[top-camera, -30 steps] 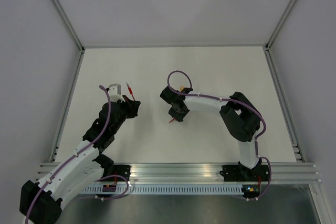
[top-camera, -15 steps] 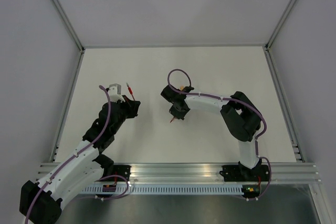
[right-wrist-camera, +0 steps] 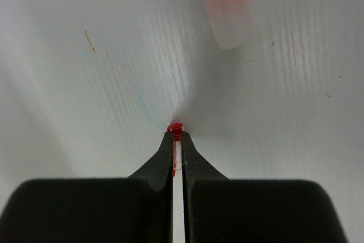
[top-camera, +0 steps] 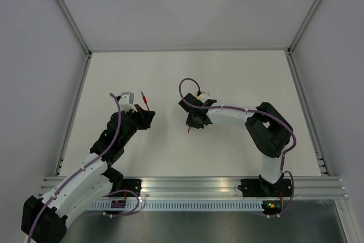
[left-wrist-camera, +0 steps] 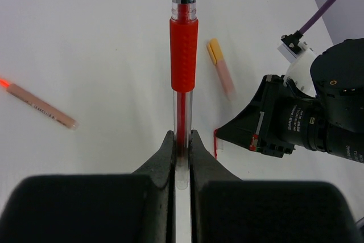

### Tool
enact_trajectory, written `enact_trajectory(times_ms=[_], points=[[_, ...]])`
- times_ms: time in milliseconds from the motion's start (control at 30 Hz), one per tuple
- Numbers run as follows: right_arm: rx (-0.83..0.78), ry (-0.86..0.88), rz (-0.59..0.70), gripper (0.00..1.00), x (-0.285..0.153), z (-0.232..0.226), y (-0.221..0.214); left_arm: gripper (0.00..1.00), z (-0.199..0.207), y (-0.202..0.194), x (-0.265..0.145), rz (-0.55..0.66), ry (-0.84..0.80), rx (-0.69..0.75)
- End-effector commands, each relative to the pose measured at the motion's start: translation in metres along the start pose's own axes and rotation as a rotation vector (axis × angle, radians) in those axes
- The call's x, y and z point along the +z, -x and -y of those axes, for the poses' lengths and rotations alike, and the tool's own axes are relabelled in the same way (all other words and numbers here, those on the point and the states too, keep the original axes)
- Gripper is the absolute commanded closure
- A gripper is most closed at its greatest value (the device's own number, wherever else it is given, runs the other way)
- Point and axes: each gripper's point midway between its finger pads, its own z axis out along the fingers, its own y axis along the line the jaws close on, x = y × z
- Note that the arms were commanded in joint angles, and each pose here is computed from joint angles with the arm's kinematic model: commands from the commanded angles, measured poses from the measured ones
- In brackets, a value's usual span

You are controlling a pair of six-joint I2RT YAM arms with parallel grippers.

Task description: Insert the pens into the pen caps

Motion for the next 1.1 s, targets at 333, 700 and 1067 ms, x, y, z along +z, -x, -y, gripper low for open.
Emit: enact_trajectory(times_ms=[333,700,1067], points=[[-0.337,0.392,0.324,1.00,-0.104,-0.032,0.066,0.98,0.084,-0.001,-0.022,-0.004,-0.509,0.059],[-0.274,0.862,0.639,1.00,-0.264,-0.064,0.113,0.98,0.135,-0.013,-0.064,-0.056,-0.901,0.058],[-0.266,1.202,0.720,1.00,-0.334,-0.094,0.104,0.98,0.147,-0.016,-0.083,-0.083,-1.026,0.048]])
